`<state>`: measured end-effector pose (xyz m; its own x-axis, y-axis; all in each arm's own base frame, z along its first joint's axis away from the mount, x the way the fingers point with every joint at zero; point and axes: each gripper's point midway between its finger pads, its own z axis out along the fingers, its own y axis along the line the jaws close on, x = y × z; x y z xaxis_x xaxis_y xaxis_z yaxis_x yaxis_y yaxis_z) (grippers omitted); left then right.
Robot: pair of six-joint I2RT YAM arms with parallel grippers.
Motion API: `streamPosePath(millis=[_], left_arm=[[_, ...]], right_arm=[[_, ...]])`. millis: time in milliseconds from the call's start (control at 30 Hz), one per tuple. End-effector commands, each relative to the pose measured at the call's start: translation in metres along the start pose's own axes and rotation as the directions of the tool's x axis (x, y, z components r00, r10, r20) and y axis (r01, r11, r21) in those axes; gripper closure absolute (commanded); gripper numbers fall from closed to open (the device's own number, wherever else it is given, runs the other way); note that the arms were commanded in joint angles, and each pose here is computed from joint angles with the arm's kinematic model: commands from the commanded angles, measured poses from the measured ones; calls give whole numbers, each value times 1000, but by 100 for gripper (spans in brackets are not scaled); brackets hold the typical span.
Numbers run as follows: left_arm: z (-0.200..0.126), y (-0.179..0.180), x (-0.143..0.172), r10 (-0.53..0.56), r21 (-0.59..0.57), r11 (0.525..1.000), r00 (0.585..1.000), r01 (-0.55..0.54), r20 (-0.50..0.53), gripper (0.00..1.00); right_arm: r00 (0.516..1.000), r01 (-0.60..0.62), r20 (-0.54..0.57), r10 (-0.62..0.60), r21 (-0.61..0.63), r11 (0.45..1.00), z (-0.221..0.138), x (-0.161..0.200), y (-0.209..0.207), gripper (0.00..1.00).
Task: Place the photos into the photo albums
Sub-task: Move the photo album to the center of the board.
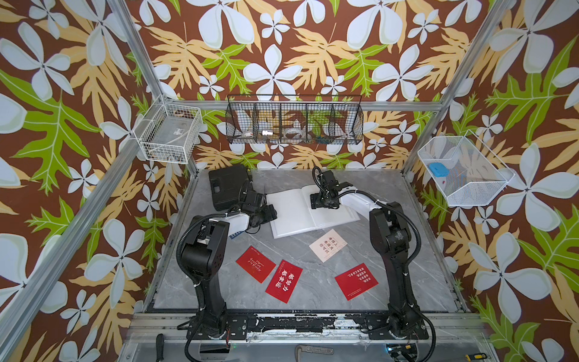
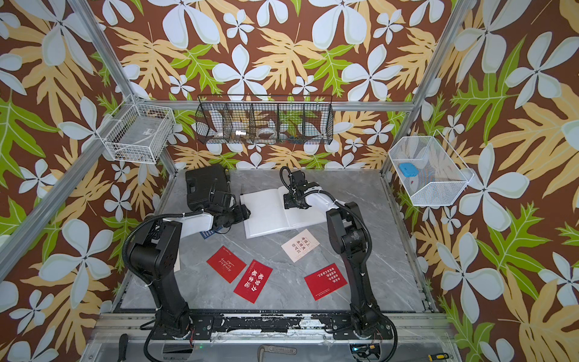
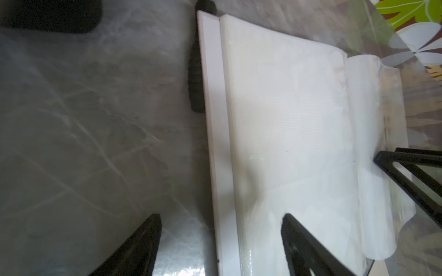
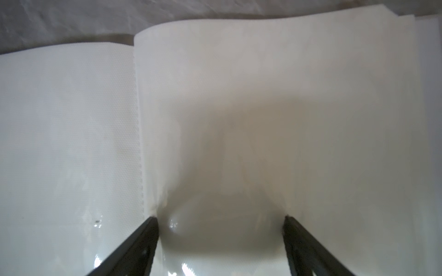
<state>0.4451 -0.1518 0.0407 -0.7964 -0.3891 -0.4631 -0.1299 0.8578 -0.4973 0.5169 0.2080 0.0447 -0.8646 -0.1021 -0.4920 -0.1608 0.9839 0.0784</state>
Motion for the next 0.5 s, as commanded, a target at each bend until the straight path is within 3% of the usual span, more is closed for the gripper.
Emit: streamPosePath(millis=[0, 133, 467], left_arm=[[4, -22, 3, -44, 145, 988, 999, 46, -17, 19], [5, -41, 5, -38, 255, 966, 999, 45, -34, 25], [5, -78, 16, 57, 350, 936, 996, -31, -64, 60]], right_arm=[[1000, -28, -8, 28, 32, 999, 1, 3, -7, 17], [998, -59, -31, 61, 51, 997, 4, 11, -14, 17], [986, -148, -67, 153, 78, 986, -5, 42, -38, 18]])
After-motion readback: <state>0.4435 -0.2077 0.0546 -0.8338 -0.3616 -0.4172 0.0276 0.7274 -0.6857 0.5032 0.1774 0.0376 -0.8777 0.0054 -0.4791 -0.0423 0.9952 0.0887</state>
